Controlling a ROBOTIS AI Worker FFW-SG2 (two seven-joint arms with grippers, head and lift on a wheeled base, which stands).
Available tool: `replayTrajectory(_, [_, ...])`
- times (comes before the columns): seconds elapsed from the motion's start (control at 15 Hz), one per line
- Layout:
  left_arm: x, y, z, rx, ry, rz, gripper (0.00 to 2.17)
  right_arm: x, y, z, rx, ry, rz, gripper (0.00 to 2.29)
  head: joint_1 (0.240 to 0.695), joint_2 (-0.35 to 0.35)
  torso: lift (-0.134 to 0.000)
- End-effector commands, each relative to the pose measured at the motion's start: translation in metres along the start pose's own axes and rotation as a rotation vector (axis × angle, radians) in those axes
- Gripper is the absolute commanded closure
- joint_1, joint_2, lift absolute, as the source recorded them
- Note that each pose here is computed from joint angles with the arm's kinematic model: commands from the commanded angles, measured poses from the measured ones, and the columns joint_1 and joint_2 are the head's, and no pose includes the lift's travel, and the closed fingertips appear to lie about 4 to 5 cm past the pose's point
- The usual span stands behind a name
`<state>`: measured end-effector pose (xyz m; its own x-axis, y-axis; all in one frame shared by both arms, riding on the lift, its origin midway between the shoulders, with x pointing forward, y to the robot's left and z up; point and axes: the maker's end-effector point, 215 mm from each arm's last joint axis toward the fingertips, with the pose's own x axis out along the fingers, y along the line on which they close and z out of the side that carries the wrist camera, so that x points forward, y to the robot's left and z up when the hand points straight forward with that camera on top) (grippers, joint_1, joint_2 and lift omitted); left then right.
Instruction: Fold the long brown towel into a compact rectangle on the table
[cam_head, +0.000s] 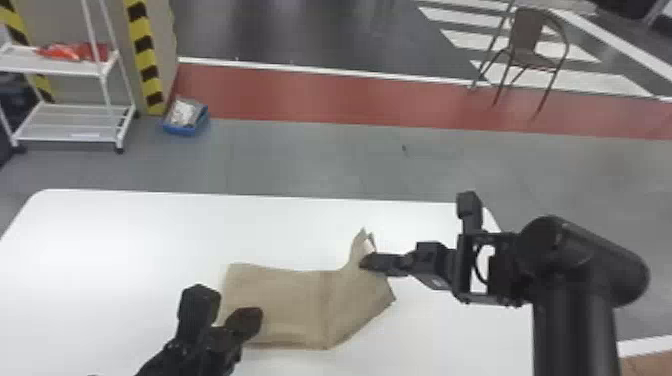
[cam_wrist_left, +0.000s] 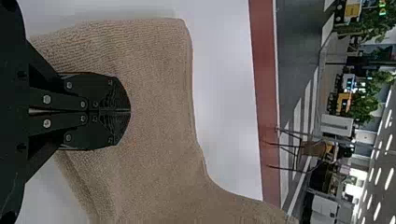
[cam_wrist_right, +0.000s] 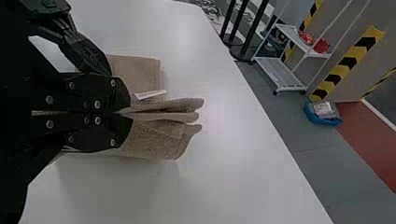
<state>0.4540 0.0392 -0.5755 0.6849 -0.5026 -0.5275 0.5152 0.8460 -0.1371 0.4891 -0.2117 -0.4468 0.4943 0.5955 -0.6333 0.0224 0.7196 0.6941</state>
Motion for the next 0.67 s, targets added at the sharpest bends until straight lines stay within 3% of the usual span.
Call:
replayTrajectory(0.0, [0.0, -0.002, -0.001, 0.0, 0.006, -0.004, 1.79, 0.006, 0.017, 0.0, -0.021, 0.011, 0.028, 1.29, 0.695, -0.204, 0.0])
replayTrajectory(0.4, [-0.001, -0.009, 0.001, 0.0, -0.001, -0.014, 1.79, 0.019, 0.063, 0.005, -0.095, 0.009, 0.064, 1.29, 0.695, -0.162, 0.0])
replayTrajectory(0.6, [-0.022, 0.009, 0.024, -0.03, -0.046, 0.008, 1.79, 0.018, 0.061, 0.006, -0.097, 0.004, 0.055, 1.29, 0.695, -0.145, 0.0])
